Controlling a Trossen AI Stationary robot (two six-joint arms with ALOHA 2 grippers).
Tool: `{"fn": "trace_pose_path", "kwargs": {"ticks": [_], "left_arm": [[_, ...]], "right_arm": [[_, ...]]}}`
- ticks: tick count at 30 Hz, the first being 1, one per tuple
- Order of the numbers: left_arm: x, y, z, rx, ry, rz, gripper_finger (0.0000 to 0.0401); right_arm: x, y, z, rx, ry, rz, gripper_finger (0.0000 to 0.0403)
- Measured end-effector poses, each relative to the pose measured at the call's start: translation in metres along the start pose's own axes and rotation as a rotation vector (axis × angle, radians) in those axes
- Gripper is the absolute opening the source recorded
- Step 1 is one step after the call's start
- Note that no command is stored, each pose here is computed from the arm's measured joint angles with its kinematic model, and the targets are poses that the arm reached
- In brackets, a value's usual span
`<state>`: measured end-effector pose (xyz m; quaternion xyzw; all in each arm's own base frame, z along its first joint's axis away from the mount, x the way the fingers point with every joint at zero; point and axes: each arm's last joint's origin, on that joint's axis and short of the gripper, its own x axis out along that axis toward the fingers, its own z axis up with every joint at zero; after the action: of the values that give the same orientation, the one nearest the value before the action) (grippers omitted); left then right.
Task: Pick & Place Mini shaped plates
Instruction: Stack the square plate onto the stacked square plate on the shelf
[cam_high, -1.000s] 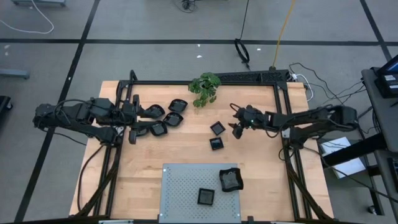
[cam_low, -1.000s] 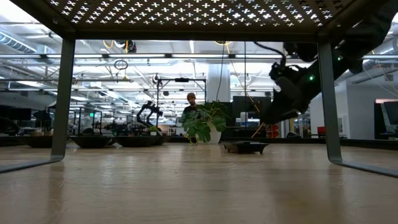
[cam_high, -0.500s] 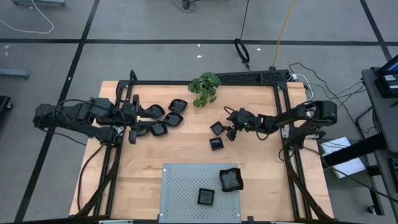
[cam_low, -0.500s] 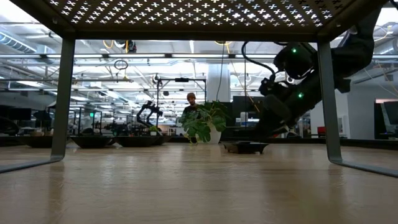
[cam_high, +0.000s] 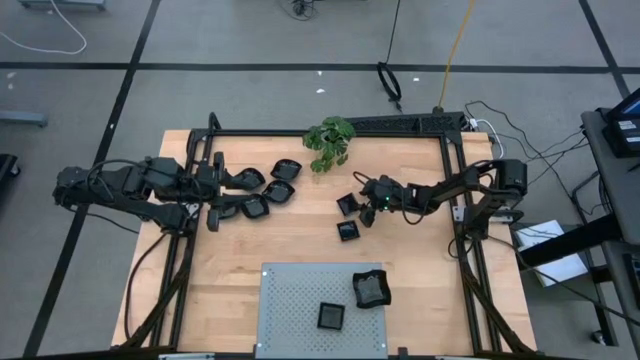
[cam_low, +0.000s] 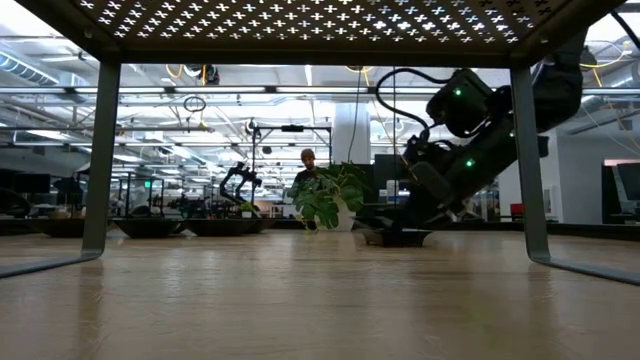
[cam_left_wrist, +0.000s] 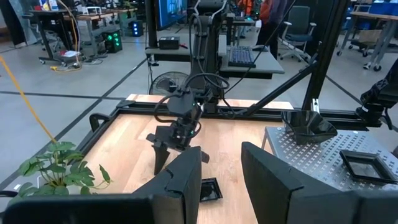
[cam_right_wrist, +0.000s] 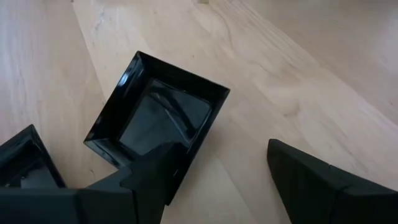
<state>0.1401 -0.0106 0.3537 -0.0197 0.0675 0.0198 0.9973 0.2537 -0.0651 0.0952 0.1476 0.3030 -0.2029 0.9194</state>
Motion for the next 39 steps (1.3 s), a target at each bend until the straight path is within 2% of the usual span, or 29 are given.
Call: {"fn": "trace_pose_path", "kwargs": {"ticks": [6, 19, 24, 31, 39], "left_arm": [[0.0001, 0.0, 0.0001, 0.0, 0.0, 0.0, 0.012], [0.0, 0.0, 0.0, 0.0, 0.0, 0.0, 0.012], [0.0001, -0.0001, 0.0, 0.0, 0.0, 0.0, 0.012], [0.0, 0.0, 0.0, 0.0, 0.0, 0.0, 0.012], [0.0001, 0.0, 0.0, 0.0, 0.0, 0.0, 0.012]], "right_arm": [[-0.0014, 0.0007, 0.0027, -0.024, -0.006, 0.005, 0.0234], [-0.0045, 0.0016, 0.0071, -0.006, -0.032, 0.012, 0.0144], [-0.0043, 0.0007, 0.0073, 0.048, -0.02, 0.05, 0.0143], [0.0002, -0.006, 0.0044, 0.053, -0.005, 0.028, 0.0161], [0.0019, -0.0069, 0.0036, 0.027, -0.008, 0.026, 0.0155]]}}
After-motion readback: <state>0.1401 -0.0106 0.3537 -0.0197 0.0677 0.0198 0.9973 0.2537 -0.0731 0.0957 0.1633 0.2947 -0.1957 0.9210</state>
